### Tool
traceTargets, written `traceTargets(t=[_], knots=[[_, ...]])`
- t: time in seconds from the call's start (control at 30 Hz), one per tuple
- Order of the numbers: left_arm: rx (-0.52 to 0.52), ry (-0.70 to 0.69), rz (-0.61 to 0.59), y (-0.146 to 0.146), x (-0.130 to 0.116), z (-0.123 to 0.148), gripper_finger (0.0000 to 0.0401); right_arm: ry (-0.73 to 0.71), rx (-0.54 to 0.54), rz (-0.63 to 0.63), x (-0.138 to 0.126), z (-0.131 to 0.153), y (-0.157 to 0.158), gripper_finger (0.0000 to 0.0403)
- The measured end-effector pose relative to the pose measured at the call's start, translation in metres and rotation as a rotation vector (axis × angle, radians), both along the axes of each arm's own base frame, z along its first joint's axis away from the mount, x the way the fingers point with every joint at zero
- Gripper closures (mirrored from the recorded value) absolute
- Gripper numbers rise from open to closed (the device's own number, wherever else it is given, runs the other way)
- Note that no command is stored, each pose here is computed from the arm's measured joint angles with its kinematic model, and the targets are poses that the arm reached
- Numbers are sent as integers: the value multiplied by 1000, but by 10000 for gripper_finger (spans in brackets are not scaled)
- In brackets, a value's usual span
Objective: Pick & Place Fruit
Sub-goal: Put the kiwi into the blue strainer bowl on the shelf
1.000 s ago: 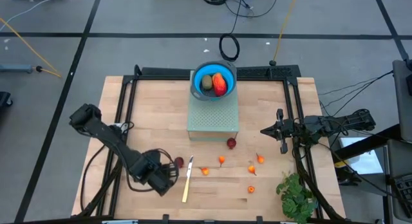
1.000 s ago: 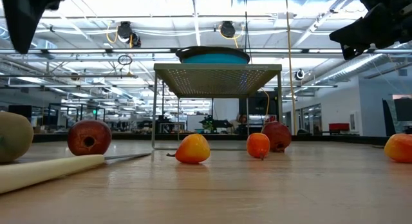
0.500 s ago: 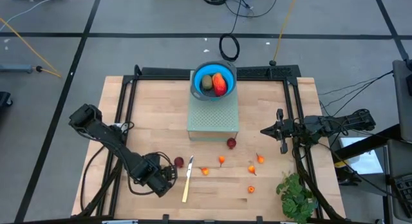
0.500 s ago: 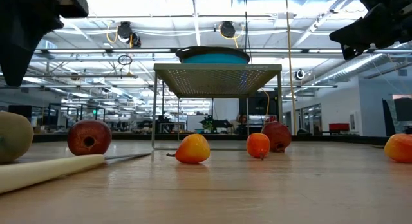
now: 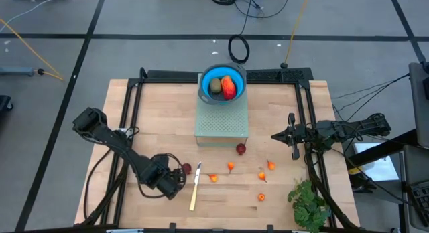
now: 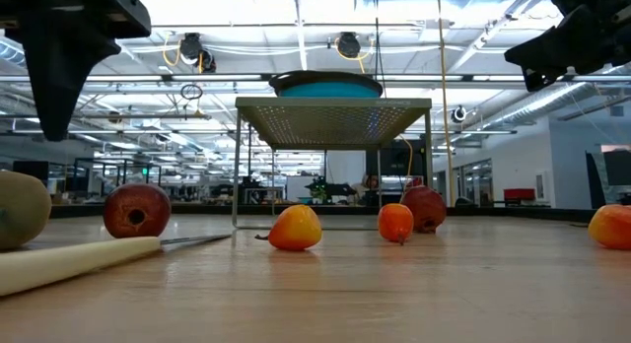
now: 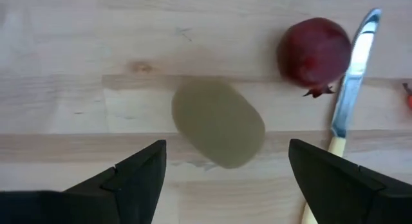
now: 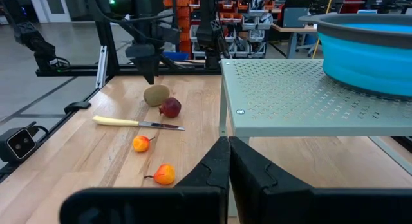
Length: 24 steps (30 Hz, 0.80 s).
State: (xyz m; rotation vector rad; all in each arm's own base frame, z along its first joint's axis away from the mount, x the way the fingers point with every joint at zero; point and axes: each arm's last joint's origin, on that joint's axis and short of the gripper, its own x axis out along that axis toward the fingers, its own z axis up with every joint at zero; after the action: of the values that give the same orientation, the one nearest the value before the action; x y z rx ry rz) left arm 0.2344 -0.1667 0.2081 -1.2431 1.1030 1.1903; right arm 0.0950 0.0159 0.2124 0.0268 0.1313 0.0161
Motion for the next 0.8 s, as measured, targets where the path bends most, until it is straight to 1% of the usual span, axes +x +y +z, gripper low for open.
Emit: traceTargets(t=[0.1,0.27,0.4,0.47,0.63,0.67,0.8], knots=[[-16,12,-17,-1,0,0,75,0,0,0,0,0,0,403],[-27,18,-91,-1,0,0,75,0,0,0,0,0,0,403],[-36,1,-103,-2,1,0,75,0,0,0,0,0,0,403],[-50,13,-49,-2,2,0,75,0,0,0,0,0,0,403],[-94,93,218,1,-2,0,75,-1,0,0,0,0,0,403],[-98,100,243,1,-3,0,75,0,0,-1,0,0,0,403],[-100,98,264,4,-1,0,75,0,0,-1,0,0,0,403]])
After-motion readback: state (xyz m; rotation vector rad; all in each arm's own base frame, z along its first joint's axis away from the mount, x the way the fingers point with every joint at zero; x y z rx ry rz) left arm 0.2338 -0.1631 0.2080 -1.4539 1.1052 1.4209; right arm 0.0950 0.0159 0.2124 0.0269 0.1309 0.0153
